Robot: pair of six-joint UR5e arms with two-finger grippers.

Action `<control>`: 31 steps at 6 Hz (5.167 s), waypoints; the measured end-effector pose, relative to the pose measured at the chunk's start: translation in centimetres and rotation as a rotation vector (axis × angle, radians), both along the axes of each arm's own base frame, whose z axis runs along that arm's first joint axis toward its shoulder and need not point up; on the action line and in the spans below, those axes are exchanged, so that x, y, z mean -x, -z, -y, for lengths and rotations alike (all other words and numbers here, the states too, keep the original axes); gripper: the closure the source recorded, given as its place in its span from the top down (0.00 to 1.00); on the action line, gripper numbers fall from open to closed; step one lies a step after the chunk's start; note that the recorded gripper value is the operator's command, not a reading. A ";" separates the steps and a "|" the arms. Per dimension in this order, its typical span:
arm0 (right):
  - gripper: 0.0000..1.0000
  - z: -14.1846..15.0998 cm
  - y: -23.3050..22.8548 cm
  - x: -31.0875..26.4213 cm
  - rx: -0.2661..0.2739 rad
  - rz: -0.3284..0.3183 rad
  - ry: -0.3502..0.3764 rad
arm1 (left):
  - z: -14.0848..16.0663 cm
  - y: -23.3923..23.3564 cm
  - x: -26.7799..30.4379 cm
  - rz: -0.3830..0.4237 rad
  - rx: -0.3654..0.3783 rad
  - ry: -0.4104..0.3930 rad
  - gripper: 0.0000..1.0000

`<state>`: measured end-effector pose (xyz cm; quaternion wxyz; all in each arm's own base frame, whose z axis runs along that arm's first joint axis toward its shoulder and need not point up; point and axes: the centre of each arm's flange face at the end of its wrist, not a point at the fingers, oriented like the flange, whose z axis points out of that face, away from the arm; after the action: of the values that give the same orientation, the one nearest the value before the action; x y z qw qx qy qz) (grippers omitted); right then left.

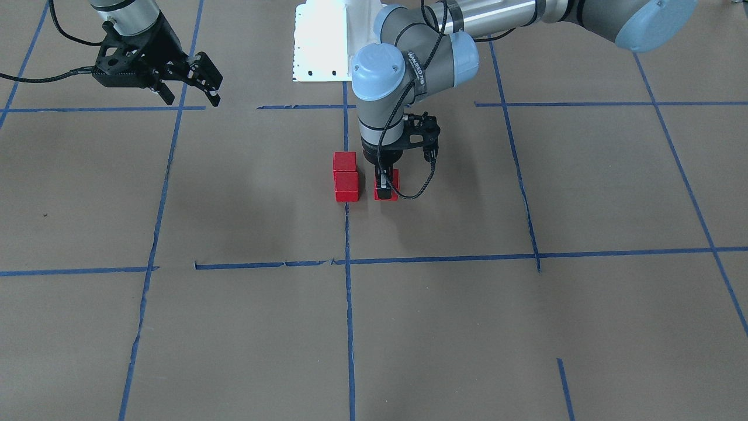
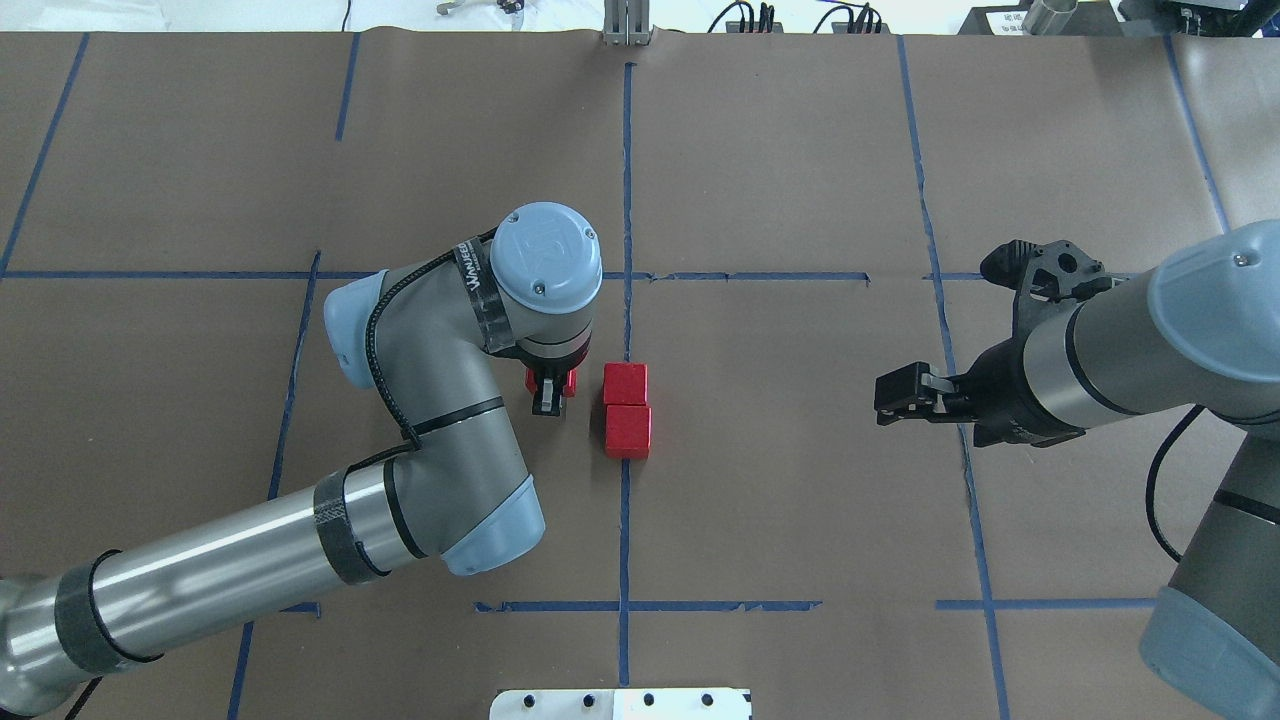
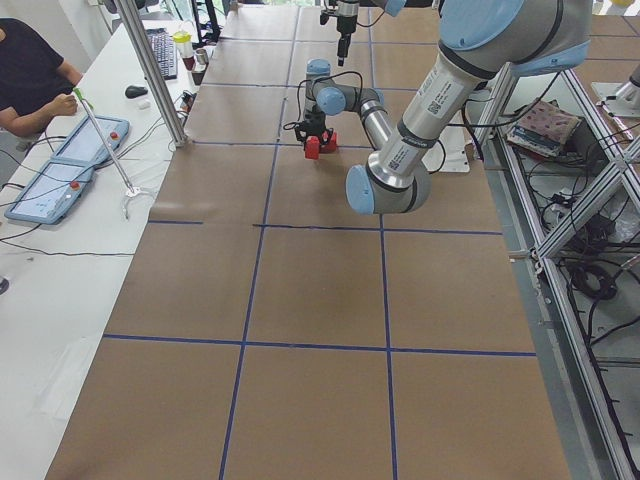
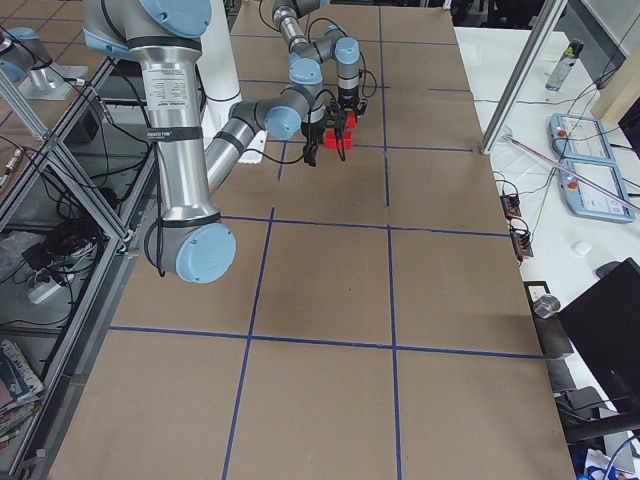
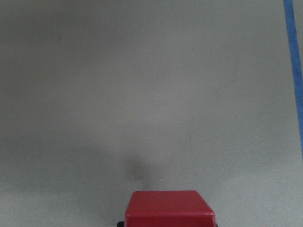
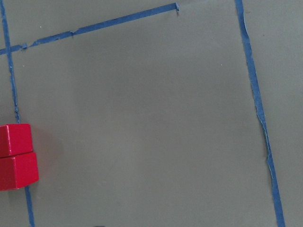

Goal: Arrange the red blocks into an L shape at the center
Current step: 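Carry the red cube with the left gripper next to the stacked pair, then set the cube down beside the pair and open the left gripper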

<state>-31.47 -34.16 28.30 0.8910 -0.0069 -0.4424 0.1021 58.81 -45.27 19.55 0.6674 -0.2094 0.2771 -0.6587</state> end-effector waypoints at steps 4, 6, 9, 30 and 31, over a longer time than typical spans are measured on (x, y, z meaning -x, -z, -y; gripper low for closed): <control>1.00 0.0 -0.3 0.0 0.005 -0.005 0.002 | 0.3 0.0 -1.8 0.009 0.049 -0.019 0.00; 1.00 -0.1 -0.3 0.0 0.005 -0.004 0.004 | 0.7 0.4 -2.5 0.016 0.052 -0.022 0.00; 1.00 -0.2 -0.2 -0.1 0.007 -0.001 0.008 | 0.4 0.2 -3.1 0.019 0.055 -0.026 0.00; 1.00 -0.2 -0.7 -0.1 0.013 -0.009 0.008 | 0.8 2.4 -2.3 -0.023 0.043 -0.039 1.00; 1.00 -0.2 -0.8 -0.3 0.012 -0.011 0.008 | 0.8 3.7 0.3 -0.035 0.027 -0.057 1.00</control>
<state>-31.18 -33.96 29.11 0.8938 -0.0134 -0.4368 0.1010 58.55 -46.02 15.84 0.6782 -0.2377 0.2739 -0.6392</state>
